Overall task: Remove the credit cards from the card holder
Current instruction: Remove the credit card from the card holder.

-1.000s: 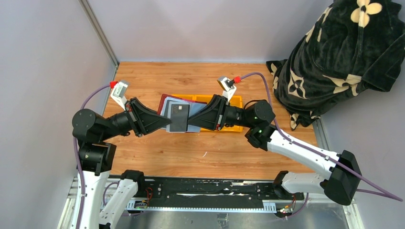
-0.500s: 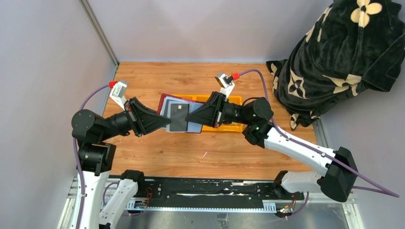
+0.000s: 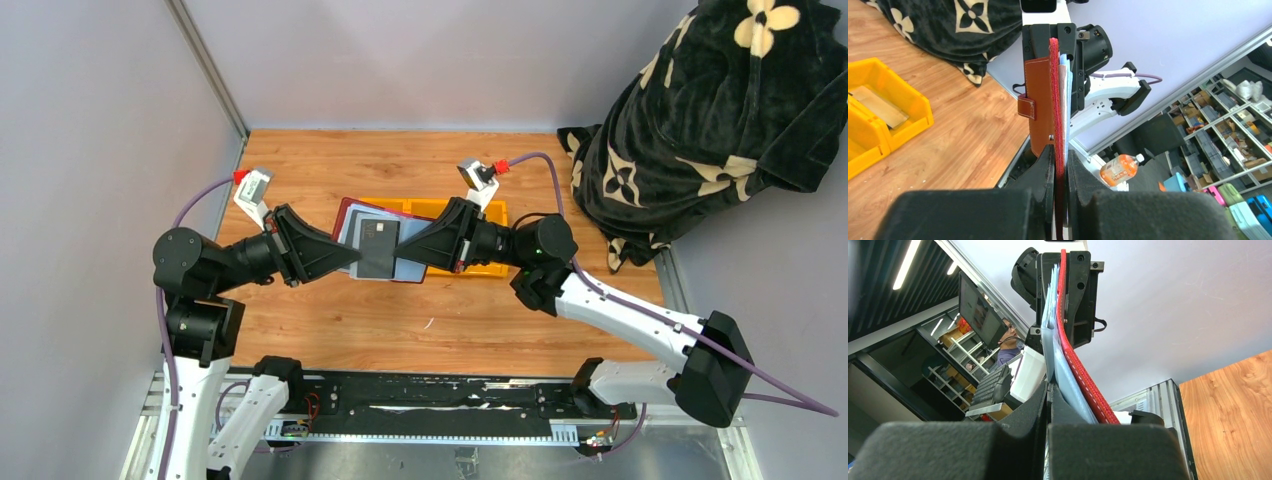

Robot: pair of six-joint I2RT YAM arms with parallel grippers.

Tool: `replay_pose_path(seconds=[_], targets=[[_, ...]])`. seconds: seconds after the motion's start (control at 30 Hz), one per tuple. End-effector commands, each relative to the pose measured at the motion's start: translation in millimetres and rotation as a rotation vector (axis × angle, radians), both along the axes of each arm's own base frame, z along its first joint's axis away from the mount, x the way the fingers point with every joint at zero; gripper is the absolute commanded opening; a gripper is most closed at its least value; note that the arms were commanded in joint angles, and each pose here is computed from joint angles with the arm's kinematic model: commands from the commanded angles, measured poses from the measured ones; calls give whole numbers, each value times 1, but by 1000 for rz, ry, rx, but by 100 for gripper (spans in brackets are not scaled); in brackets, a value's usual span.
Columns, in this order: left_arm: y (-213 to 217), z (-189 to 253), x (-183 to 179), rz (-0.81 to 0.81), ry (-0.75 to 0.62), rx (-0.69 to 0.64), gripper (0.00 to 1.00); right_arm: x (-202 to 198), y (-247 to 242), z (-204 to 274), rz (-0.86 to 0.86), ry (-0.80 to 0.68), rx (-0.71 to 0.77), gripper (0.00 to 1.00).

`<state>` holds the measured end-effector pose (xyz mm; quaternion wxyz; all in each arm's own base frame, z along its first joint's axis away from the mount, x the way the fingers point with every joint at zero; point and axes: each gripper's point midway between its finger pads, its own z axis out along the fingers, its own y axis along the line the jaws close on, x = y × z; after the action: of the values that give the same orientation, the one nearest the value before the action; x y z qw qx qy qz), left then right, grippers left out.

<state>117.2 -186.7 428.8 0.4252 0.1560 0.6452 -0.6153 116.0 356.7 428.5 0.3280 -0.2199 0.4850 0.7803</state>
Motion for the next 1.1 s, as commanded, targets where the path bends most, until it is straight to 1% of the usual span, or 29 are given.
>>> replay_pose_path(seconds=[0.0, 0.47, 0.5, 0.53, 0.57, 0.63, 0.7, 0.87, 0.97, 1.0, 1.07], targets=[[2, 14, -2, 27, -48, -21, 12, -6, -15, 19, -4, -49, 84, 0], [5, 11, 6, 77, -49, -17, 12, -4, -13, 6, -54, -57, 40, 0], [5, 10, 6, 84, -49, -12, 12, -4, -12, 5, -54, -63, 33, 4], [6, 9, 7, 91, -52, -8, 12, -4, -10, 5, -56, -66, 17, 17], [6, 9, 7, 99, -63, -2, 12, -4, -7, 5, -58, -66, -3, 25], [7, 8, 7, 103, -63, 0, 12, -4, -4, 6, -66, -83, -16, 31], [7, 9, 7, 103, -62, -2, 12, -1, 1, 3, -72, -83, -43, 35], [6, 12, 4, 94, -66, -8, 12, 4, 9, -5, -74, -63, -77, 37], [6, 12, 2, 92, -71, -9, 12, 2, 12, -3, -62, -65, -70, 36], [6, 11, 3, 94, -71, -8, 12, 1, 13, -1, -53, -66, -65, 33], [6, 11, 3, 94, -70, -8, 12, -2, 15, 2, -25, -68, -49, 24]])
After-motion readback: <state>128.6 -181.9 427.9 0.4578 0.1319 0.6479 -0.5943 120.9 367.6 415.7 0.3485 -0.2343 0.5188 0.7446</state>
